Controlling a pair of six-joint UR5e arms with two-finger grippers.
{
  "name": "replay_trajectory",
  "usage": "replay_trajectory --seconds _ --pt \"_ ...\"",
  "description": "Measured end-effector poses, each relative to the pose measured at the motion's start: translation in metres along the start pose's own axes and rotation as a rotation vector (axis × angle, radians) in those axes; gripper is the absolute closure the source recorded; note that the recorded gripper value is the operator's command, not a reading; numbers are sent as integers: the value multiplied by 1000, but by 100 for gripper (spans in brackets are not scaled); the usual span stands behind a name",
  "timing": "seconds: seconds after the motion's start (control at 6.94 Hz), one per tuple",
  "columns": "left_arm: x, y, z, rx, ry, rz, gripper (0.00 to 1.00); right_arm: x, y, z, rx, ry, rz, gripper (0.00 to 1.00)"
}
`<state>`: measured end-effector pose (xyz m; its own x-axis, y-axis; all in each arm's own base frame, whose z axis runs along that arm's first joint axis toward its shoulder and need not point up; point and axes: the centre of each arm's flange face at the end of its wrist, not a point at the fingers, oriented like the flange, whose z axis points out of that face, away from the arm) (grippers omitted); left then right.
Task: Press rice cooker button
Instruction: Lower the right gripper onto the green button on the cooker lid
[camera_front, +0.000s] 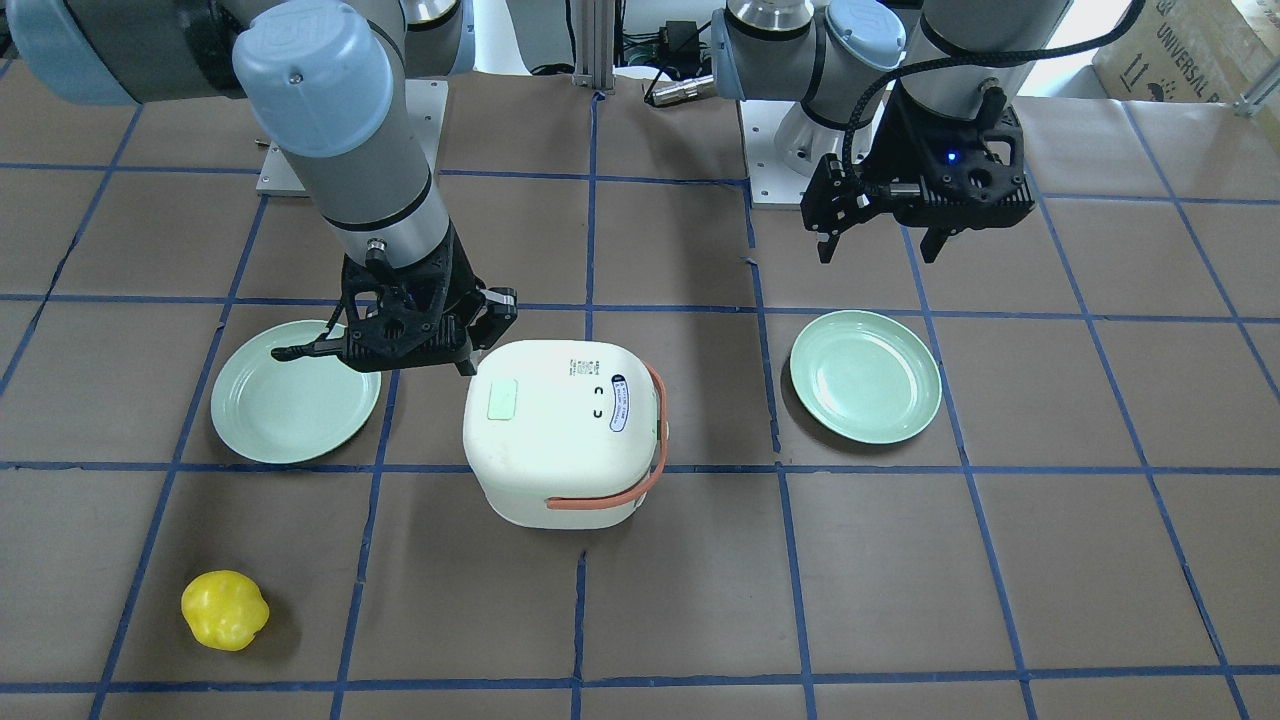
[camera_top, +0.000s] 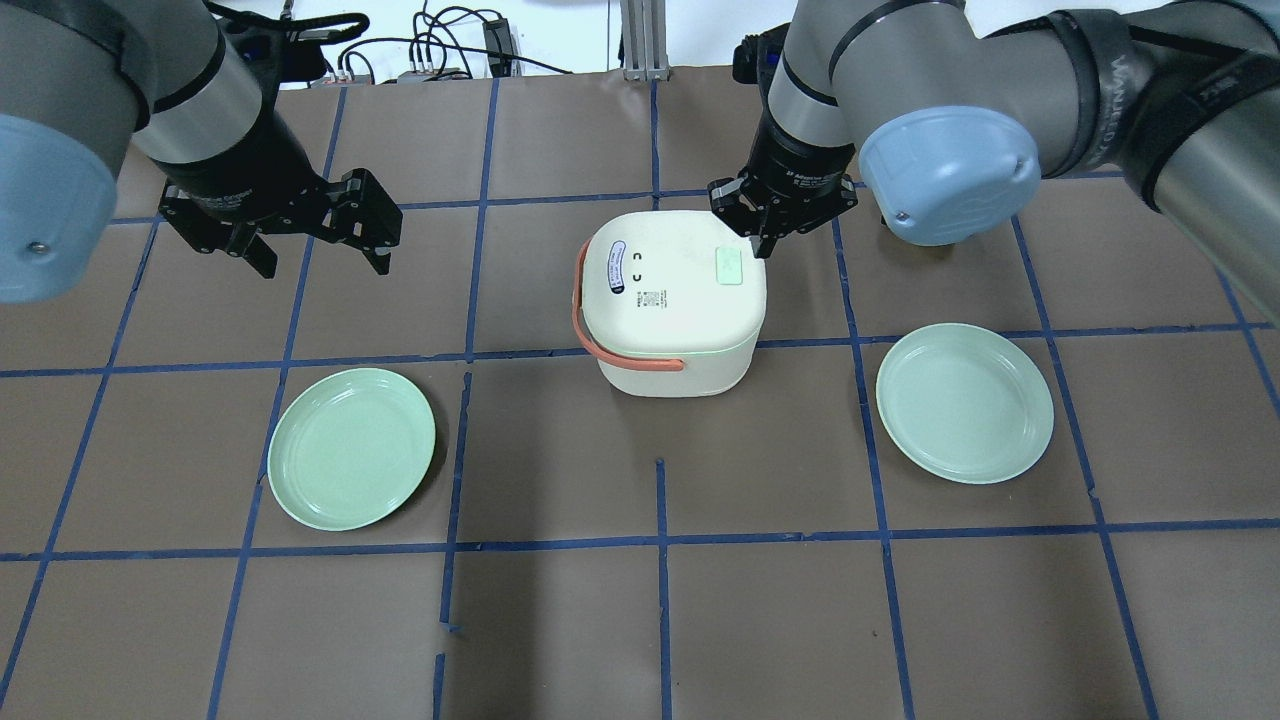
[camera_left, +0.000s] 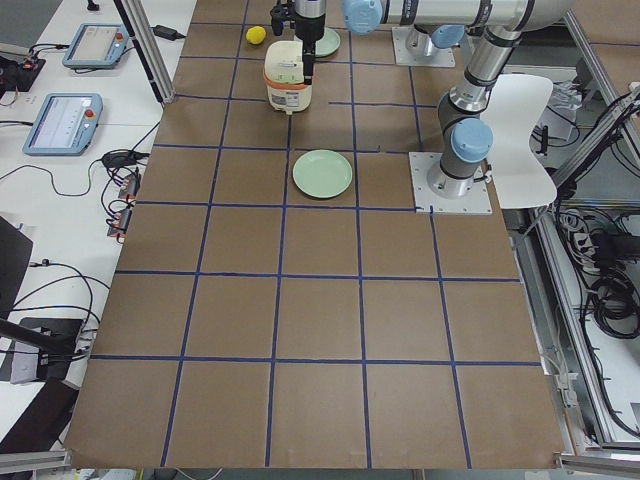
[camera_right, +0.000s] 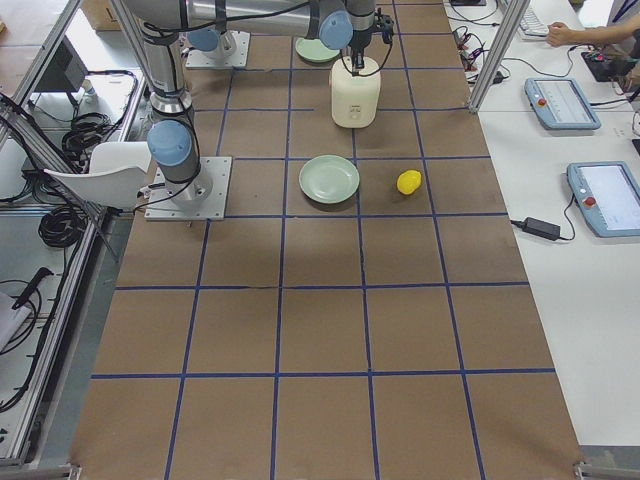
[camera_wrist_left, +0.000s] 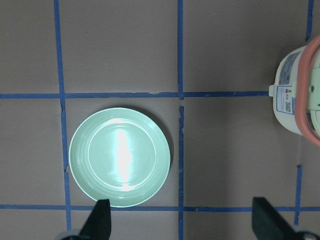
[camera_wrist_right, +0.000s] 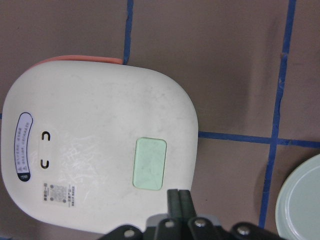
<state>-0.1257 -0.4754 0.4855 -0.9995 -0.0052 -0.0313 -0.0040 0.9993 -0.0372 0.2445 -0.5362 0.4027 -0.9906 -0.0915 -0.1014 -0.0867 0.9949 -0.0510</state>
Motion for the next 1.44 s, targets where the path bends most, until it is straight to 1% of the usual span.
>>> replay_trajectory --seconds 0.14,0.29,0.86,1.3,1.44 --pt "0 0 0 0 0 0 0 1 -1 1 1 20 -2 95" --pt "0 0 0 0 0 0 0 1 -1 3 0 28 -4 95" --pt "0 0 0 0 0 0 0 -6 -2 8 -9 17 -9 95" --pt "0 0 0 0 0 0 0 -19 -3 24 -33 20 -16 95" --pt "0 0 0 0 0 0 0 -24 -4 29 -33 23 -16 95"
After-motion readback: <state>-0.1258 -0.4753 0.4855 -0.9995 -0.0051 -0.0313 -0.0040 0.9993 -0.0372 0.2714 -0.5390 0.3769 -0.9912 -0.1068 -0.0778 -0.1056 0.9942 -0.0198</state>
